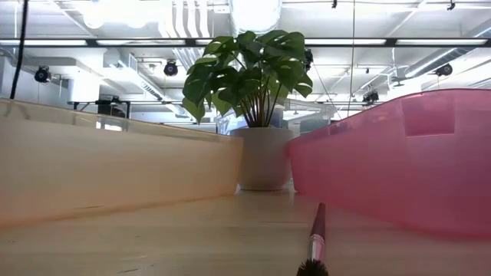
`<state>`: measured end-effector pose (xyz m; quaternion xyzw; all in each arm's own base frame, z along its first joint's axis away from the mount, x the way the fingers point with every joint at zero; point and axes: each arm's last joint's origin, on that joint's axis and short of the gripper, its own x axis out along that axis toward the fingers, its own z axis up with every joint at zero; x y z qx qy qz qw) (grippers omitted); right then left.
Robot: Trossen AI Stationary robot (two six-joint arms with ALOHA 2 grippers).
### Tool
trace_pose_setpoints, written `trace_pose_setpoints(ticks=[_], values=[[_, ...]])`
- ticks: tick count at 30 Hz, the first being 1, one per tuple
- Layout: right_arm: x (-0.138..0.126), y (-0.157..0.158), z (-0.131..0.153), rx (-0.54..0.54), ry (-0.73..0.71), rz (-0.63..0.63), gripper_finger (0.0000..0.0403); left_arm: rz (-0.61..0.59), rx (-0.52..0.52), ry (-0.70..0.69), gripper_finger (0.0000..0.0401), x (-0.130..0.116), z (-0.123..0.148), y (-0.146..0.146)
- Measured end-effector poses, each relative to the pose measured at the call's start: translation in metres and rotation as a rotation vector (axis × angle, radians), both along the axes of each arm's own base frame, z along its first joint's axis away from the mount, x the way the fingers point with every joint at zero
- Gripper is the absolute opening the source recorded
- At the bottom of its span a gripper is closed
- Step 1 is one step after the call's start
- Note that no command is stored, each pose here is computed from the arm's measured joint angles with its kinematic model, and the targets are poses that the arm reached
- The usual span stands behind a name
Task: Pick & Place Paint Supplies
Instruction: Put the bottom pink scissor into the pink bin
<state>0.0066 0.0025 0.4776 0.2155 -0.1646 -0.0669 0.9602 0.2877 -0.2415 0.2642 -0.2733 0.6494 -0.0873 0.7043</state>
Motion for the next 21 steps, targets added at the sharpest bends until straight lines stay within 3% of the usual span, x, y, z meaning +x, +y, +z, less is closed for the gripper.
trace_pose_setpoints(ticks=[3, 7, 16, 21], values=[[-0.003, 0.001, 0.000, -0.013, -0.007, -0.011, 0.0203, 0.055, 0.133, 0.084, 0.0122, -0.035, 0.009, -0.005], [-0.003, 0.001, 0.000, -0.026, -0.005, -0.024, 0.0203, 0.061, 0.138, 0.094, 0.0122, -0.060, 0.011, -0.017], [-0.004, 0.000, 0.000, -0.038, -0.007, -0.078, 0.0203, 0.091, 0.098, 0.100, 0.0122, -0.081, -0.040, -0.027], [-0.002, -0.001, 0.000, -0.046, 0.005, -0.082, 0.0203, 0.129, 0.153, 0.086, 0.0122, -0.089, -0.074, -0.018]])
